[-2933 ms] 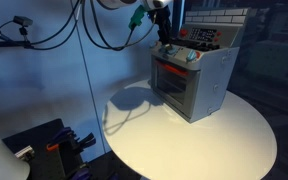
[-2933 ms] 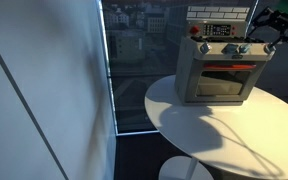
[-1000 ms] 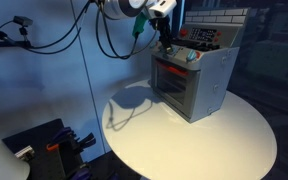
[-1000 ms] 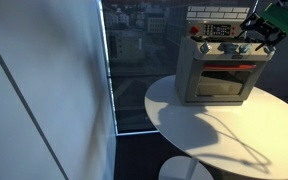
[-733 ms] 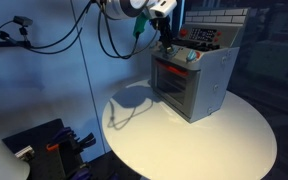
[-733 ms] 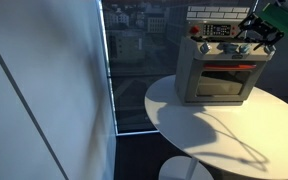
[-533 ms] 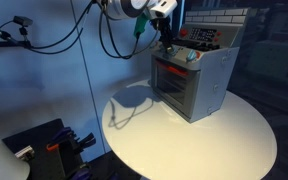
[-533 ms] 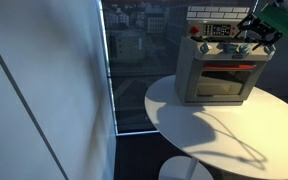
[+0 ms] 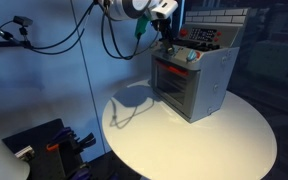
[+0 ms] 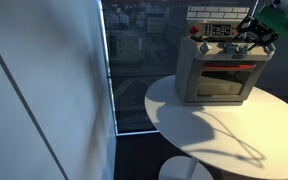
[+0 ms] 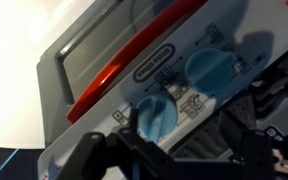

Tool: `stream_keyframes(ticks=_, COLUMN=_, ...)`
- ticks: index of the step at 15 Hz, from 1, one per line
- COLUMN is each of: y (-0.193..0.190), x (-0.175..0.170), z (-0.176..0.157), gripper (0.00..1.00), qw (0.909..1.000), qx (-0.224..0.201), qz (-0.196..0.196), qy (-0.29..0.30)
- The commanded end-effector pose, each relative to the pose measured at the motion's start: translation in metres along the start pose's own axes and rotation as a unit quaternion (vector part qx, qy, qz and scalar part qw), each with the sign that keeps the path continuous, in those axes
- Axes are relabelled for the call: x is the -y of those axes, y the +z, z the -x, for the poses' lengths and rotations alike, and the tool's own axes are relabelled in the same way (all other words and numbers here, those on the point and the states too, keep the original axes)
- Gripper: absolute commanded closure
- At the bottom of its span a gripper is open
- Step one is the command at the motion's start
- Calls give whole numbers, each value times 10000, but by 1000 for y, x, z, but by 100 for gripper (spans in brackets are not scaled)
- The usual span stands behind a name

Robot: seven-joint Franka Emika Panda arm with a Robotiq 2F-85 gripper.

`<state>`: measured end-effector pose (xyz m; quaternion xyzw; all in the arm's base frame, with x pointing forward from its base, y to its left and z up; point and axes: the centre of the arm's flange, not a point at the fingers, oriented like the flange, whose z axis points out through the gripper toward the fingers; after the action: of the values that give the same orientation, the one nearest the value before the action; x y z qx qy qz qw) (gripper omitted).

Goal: Turn the second blue knob from the right to the left

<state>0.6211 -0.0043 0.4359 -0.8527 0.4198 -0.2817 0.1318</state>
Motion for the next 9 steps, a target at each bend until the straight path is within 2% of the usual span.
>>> stream_keyframes(ticks=1, y=1, x=8, z=-6, gripper=25, qw=10000, qx=-62, qz=-72, qy=-14)
stream_keyframes(ticks=4, y=0, x=6, z=-6, gripper=25, qw=9999, qx=-76, qz=-72, qy=-2)
stream_keyframes(ticks=9, y=-2, x=3, z=-6, gripper=32, qw=9999, qx=-90, qz=-67, qy=36)
